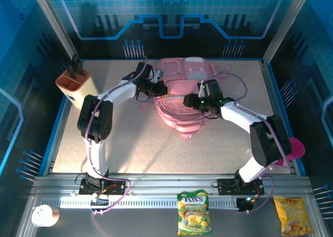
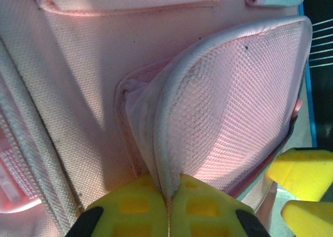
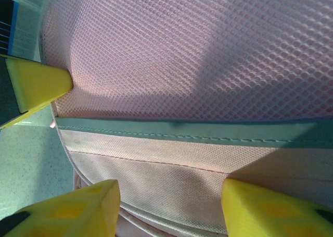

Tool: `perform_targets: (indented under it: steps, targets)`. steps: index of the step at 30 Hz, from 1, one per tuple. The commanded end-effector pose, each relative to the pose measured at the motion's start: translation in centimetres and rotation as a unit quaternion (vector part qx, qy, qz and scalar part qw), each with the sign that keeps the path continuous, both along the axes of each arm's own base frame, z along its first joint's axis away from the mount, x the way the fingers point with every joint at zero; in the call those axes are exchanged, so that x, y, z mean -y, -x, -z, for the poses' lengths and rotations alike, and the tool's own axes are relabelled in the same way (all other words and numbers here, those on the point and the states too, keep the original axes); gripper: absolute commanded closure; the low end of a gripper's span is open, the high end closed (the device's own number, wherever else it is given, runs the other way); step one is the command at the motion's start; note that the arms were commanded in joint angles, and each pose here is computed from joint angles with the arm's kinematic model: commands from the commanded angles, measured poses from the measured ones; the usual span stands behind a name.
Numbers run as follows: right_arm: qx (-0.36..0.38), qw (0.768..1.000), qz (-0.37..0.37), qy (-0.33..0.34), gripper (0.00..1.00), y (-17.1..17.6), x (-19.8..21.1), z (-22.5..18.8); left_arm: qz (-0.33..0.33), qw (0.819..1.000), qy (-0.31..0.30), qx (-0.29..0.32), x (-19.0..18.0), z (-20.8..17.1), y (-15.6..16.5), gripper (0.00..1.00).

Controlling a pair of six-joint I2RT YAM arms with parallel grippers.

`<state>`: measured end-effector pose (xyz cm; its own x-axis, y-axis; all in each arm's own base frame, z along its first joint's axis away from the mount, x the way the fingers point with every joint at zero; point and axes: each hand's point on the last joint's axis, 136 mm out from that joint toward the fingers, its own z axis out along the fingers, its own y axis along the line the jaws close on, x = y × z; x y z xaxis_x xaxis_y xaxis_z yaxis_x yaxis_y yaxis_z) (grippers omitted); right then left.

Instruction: Pack books, pencil case, and school supplies into a backpack

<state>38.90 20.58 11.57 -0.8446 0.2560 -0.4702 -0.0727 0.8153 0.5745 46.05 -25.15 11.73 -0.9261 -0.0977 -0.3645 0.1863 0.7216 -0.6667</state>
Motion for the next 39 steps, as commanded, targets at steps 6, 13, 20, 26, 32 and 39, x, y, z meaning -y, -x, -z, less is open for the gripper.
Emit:
perform_targets:
  steps: [6,13,20,26,32,39]
  targets:
    - [0.013,1.000,-0.025,0.011,0.46,-1.6,-1.5,0.3,-0.064,0.994,0.070,-0.051,-1.2,-2.3,4.4,1.00]
    - [0.049,0.997,-0.059,0.016,0.46,-4.0,-3.2,-0.9,-0.141,0.978,0.131,-0.082,-2.5,-2.8,7.7,1.00]
    - [0.065,0.996,-0.048,0.033,0.46,-2.5,-2.4,-3.5,-0.139,0.975,0.138,-0.107,-2.0,-2.2,8.1,1.00]
    - [0.041,0.997,-0.013,0.063,0.45,2.4,-2.0,-4.2,-0.138,0.974,0.124,-0.129,-1.9,-2.1,7.8,1.00]
    - [0.012,1.000,0.003,0.029,0.51,6.3,-6.4,-3.8,-0.136,0.971,0.125,-0.150,-1.5,-2.0,7.8,1.00]
    - [0.001,1.000,0.025,-0.006,0.58,6.8,-11.7,-3.0,-0.130,0.969,0.131,-0.165,-1.2,-1.9,8.1,1.00]
